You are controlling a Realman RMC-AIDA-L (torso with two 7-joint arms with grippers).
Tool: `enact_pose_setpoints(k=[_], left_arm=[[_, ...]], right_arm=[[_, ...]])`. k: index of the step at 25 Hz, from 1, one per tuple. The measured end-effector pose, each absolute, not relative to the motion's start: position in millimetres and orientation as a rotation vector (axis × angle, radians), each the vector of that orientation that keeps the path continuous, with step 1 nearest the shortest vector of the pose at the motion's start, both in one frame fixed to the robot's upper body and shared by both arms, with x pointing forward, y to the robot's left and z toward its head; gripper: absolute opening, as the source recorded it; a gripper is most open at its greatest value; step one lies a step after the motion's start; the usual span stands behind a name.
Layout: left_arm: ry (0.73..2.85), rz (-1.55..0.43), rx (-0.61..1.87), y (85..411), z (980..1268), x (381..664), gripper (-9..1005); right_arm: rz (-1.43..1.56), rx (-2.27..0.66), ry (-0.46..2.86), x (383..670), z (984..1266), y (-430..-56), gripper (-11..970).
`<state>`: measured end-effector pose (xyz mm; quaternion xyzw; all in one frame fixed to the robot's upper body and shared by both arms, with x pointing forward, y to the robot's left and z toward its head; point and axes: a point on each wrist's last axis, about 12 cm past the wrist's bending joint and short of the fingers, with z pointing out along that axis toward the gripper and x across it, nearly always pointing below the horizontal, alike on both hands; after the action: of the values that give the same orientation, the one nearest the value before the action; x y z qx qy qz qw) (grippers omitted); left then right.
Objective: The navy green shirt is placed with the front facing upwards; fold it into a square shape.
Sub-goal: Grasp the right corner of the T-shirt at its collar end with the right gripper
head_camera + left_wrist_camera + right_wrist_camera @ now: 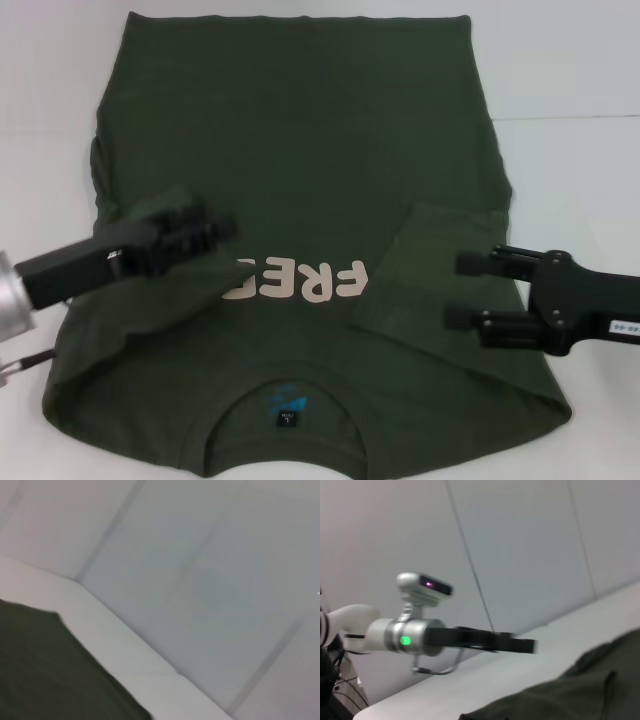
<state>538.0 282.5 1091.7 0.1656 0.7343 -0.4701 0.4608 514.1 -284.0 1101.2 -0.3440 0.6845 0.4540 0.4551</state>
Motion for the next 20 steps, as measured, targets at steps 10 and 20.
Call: enact_pose_setpoints(k=[10,20], left_arm=[[1.789,-1.235,0.773,297,1116,514,797],[1.756,-1.197,0.906,293,1117,513,835]], right_arm=[[1.228,-0.500,2.186,503,1111,-324,934],[1.399,-0.074,2.323,473,1111,-387,928]])
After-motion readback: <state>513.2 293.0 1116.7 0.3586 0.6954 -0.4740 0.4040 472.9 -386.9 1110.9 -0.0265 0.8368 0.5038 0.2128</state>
